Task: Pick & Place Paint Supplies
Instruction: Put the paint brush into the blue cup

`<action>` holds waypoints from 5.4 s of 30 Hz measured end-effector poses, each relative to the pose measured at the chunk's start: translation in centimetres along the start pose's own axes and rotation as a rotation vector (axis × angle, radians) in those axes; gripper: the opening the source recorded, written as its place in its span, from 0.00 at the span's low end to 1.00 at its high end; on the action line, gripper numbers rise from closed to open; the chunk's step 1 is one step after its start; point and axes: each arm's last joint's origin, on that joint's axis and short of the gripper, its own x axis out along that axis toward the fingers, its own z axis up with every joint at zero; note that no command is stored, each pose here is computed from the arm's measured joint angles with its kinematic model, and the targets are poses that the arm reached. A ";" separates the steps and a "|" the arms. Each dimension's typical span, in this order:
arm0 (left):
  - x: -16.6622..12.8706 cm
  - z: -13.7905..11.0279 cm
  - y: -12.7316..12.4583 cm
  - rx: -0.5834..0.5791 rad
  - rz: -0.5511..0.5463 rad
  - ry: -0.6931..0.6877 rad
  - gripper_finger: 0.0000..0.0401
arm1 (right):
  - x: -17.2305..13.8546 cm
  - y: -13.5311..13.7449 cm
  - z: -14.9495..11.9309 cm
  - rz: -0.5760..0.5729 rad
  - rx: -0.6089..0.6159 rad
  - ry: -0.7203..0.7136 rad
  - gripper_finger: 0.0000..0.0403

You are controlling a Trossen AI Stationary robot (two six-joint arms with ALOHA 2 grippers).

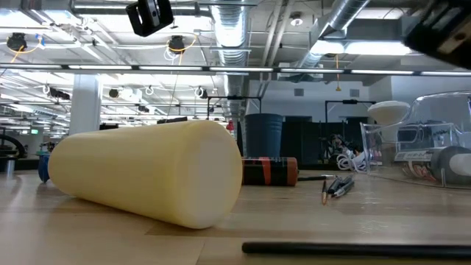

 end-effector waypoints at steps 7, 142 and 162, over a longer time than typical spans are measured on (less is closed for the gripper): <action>-0.1 -0.9 -1.1 0.012 0.033 -0.031 0.00 | 3.2 0.9 -2.8 -0.032 -0.039 0.079 0.01; -0.2 -1.9 -2.3 0.086 0.073 -0.074 0.00 | -6.2 -8.4 5.0 -0.437 0.007 0.570 0.00; -0.2 -2.1 -1.9 0.115 0.107 -0.041 0.00 | -15.1 -19.3 12.7 -0.369 0.449 0.464 0.00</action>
